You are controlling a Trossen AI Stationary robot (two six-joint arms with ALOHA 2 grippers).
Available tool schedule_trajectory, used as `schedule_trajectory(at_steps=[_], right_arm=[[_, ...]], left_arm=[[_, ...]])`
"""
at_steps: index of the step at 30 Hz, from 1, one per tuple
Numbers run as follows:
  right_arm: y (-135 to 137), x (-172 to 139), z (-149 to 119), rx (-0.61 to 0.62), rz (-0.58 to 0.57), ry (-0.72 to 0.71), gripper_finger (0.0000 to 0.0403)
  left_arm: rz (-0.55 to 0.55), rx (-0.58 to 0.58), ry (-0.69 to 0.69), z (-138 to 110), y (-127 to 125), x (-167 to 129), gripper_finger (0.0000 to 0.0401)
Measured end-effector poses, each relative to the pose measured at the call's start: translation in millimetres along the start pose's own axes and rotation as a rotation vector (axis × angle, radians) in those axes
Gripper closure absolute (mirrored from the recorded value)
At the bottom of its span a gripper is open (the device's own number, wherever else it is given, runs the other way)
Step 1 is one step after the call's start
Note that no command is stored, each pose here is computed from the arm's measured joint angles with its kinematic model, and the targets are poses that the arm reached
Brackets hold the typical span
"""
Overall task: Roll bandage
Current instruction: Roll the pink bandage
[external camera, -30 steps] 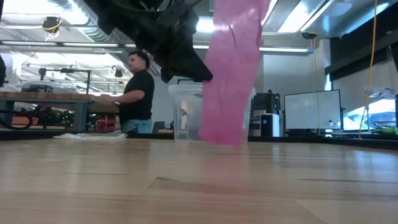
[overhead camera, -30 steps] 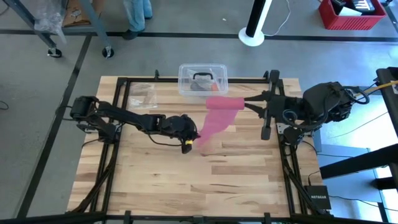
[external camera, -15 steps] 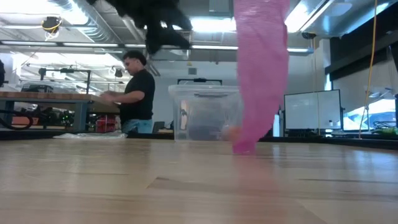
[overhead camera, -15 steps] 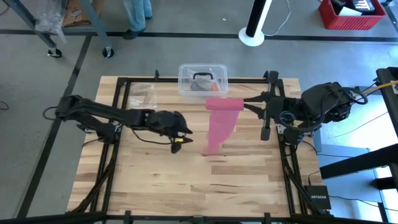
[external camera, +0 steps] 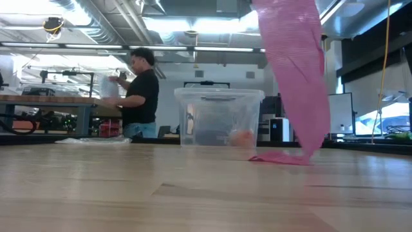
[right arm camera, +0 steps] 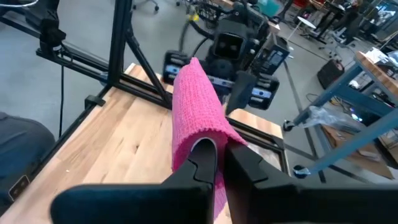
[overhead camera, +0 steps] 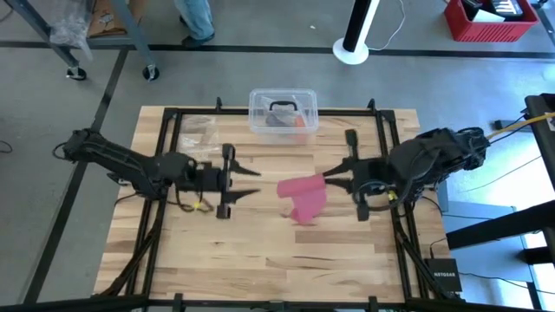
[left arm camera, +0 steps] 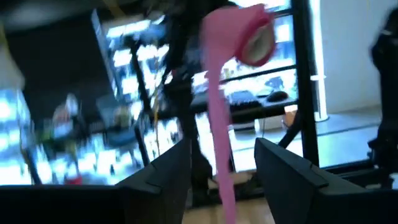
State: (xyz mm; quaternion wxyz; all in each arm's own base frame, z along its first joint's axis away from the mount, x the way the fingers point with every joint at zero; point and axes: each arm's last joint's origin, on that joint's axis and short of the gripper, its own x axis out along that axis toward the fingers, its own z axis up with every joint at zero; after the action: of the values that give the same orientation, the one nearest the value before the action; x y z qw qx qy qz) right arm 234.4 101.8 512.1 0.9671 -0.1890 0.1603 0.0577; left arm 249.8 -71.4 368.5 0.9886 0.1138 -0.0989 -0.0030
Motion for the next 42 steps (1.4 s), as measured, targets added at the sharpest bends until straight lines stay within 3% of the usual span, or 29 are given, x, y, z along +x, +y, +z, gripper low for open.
schedule_trajectory(at_steps=[4, 14, 24, 31, 42], right_arm=[[6.9, 13.8, -5.5, -0.003, 0.001, -0.001, 0.0386], [16.6, 31.1, -15.7, 0.024, 0.013, 0.014, 0.0386], [16.0, 31.0, -14.2, 0.033, 0.000, -0.001, 0.0386], [19.8, 39.6, -15.8, 0.024, 0.005, 0.019, 0.0386], [23.9, 49.4, -16.6, 0.008, 0.006, 0.030, 0.0386]], left_arm=[[0.009, 0.113, -0.045, 5.1, -12.6, -0.9, 0.0242], [0.013, 0.264, -0.085, 2.4, -31.1, 5.6, 0.0258], [0.037, 0.274, -0.128, 0.5, -34.2, 11.4, 0.0258], [0.035, 0.217, -0.165, 2.1, -34.5, 12.5, 0.0258], [0.060, 0.268, -0.143, -3.4, -36.7, 16.6, 0.0258]])
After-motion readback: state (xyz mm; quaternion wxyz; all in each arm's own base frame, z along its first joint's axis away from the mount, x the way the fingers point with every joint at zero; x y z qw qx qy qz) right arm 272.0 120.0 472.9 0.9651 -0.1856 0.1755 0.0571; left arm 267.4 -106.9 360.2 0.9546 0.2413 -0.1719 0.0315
